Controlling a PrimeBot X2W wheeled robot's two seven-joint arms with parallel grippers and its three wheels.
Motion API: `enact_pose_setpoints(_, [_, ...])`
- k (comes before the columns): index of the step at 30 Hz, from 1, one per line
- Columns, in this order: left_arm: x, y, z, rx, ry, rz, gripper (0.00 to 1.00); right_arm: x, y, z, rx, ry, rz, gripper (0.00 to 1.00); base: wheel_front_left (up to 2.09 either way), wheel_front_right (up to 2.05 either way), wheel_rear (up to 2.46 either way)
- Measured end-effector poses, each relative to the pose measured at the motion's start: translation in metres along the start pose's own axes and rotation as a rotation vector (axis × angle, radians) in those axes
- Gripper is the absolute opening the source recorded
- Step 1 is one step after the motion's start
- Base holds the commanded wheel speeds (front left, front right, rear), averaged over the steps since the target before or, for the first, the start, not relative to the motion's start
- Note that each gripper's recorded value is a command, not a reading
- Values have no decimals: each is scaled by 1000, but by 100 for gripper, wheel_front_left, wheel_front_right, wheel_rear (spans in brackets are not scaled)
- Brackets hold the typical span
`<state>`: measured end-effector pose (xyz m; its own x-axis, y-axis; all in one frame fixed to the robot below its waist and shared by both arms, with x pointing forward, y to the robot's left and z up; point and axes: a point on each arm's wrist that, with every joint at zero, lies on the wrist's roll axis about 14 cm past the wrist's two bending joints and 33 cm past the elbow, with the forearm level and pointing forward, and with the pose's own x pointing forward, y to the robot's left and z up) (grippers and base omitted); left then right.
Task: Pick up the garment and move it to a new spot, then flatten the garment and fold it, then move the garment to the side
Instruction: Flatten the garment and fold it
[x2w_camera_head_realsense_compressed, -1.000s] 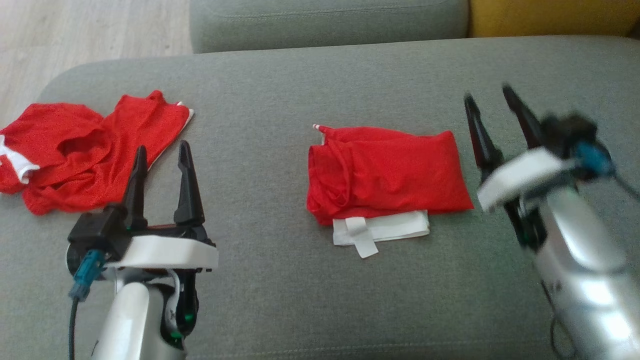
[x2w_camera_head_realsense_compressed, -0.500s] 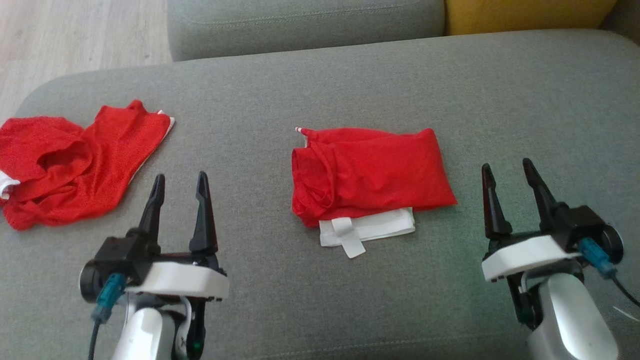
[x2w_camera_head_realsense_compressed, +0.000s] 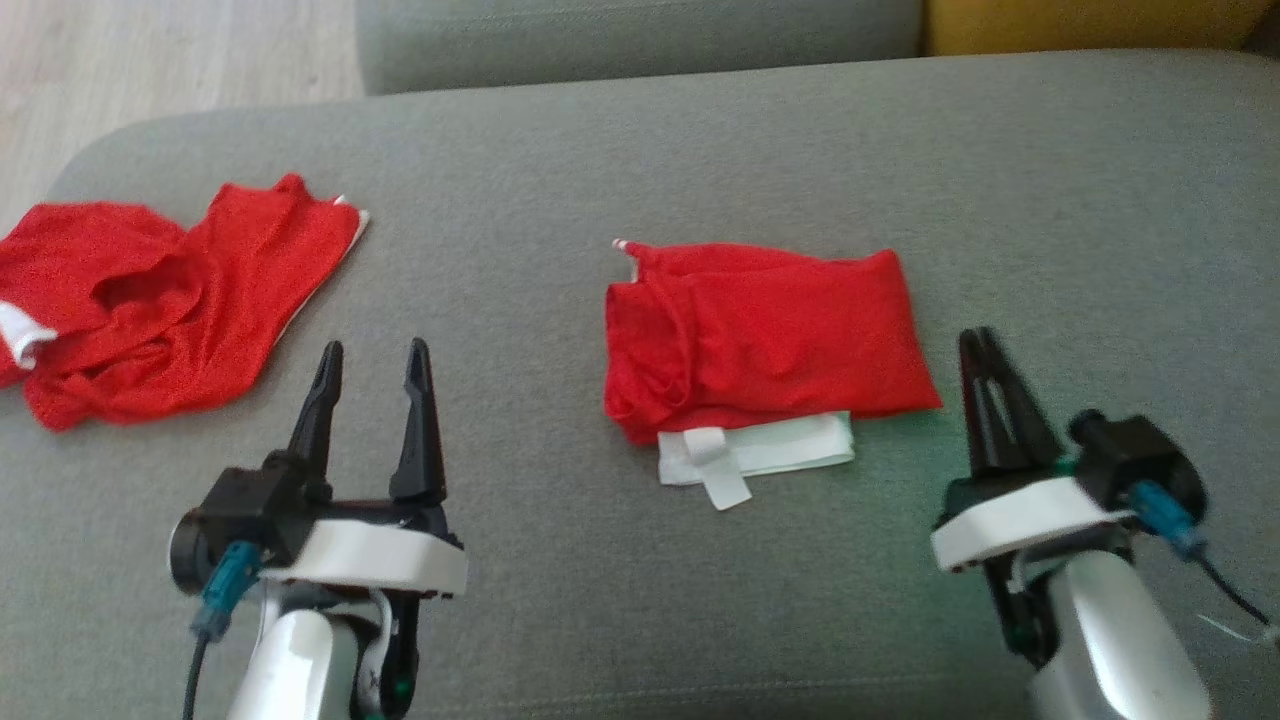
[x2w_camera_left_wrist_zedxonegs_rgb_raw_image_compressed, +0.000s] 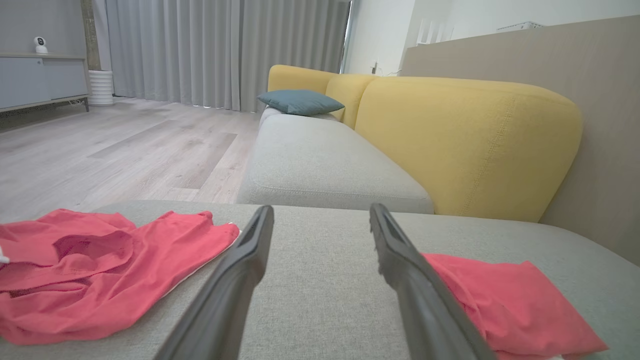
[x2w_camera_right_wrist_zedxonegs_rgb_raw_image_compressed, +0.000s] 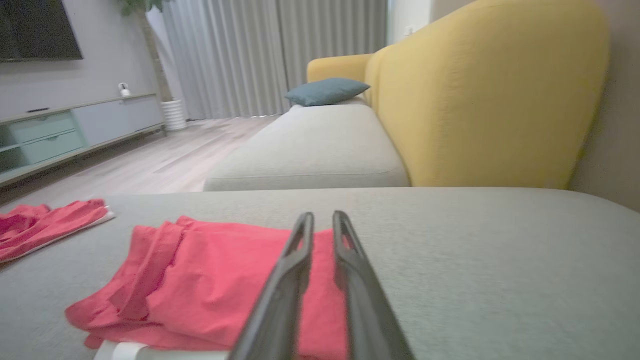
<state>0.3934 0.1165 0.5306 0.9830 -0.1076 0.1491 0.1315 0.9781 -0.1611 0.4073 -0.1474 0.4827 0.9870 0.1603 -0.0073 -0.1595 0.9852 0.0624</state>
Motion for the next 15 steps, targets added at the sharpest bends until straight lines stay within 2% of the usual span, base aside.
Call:
enact_pose_setpoints(9, [8, 13, -7, 3, 18, 33, 100, 56, 61, -29, 12, 104, 193, 0, 0, 0, 0])
enact_pose_setpoints(15, [5, 37, -20, 17, 57, 99, 100, 86, 93, -66, 12, 220, 287, 0, 0, 0, 0])
